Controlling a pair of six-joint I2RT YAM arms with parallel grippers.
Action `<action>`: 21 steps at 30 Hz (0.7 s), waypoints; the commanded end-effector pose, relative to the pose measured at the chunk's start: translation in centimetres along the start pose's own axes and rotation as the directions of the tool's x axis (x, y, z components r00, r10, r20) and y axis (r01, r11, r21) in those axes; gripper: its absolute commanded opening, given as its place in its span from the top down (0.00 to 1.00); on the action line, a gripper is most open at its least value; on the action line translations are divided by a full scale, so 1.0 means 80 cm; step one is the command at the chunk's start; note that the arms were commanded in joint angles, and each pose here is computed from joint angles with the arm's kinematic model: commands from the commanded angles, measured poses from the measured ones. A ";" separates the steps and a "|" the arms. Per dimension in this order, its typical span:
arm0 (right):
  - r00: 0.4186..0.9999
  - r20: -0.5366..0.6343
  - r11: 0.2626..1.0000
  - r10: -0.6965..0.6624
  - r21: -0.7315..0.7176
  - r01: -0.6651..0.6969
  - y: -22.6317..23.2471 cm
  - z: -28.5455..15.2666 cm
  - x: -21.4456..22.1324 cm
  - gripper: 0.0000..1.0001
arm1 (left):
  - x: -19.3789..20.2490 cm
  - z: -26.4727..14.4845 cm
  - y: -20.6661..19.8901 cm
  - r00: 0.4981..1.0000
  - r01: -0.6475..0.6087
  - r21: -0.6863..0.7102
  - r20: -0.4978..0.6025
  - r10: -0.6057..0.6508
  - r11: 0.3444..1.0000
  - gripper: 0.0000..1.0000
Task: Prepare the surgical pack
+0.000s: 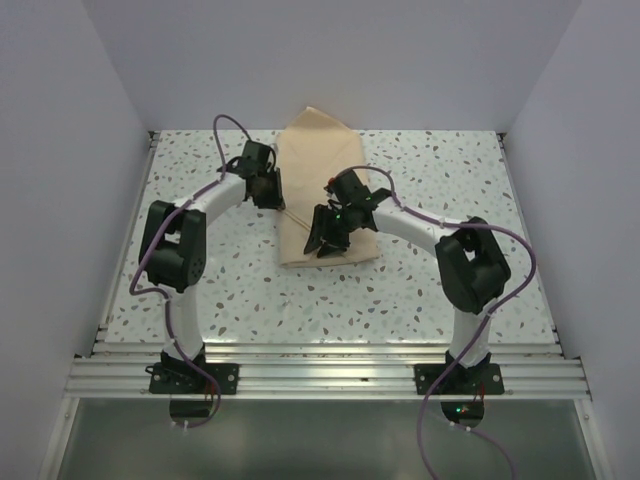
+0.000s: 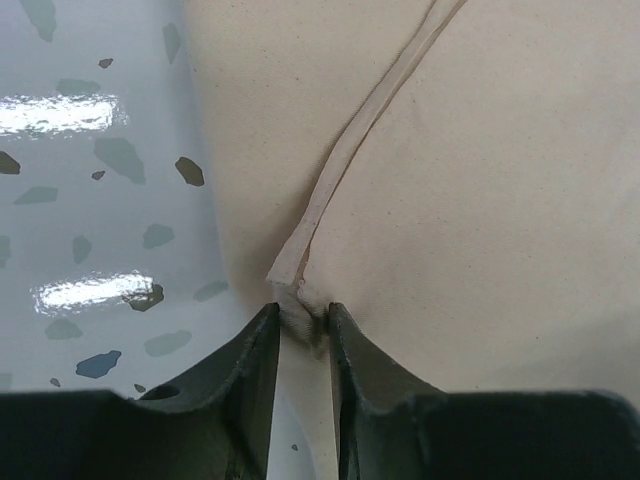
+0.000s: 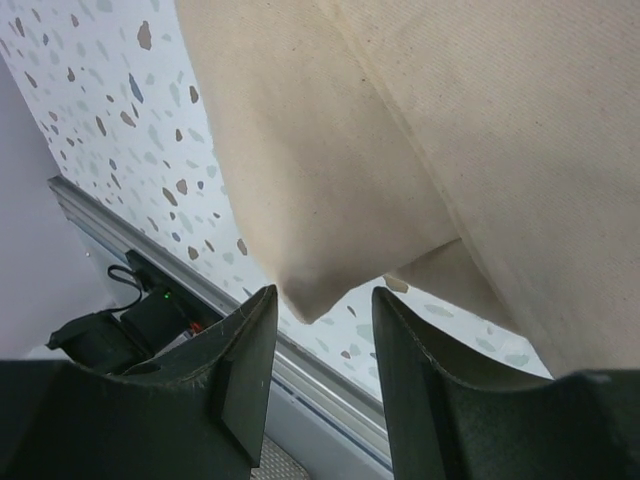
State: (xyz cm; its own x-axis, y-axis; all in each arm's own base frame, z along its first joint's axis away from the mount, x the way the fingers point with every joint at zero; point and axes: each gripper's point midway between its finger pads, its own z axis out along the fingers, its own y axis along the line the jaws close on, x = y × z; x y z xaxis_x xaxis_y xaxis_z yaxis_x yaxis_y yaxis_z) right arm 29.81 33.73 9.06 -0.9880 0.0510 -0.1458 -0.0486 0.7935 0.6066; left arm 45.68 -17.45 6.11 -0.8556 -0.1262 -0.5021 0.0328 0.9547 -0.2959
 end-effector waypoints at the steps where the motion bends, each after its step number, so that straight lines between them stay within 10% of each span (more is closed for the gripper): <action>1: 1.000 -0.027 1.000 -0.006 -0.023 0.005 0.003 0.007 0.003 0.54 | -0.007 -0.021 0.015 0.999 -0.011 -0.037 0.035 0.012 0.999 0.69; 21: 0.999 -0.032 1.000 0.004 -0.021 -0.005 0.003 0.018 -0.001 0.73 | 0.016 -0.041 -0.022 0.999 -0.028 0.045 0.033 0.026 0.999 0.50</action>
State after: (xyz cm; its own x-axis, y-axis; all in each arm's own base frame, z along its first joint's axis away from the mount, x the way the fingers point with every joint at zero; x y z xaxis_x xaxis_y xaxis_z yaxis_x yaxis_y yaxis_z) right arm 29.55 33.94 7.51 -0.9935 0.0412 -0.1057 -0.0311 0.7970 0.6032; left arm 43.47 -17.46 6.85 -0.8523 -0.1136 -0.5105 0.0450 0.9566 -0.2879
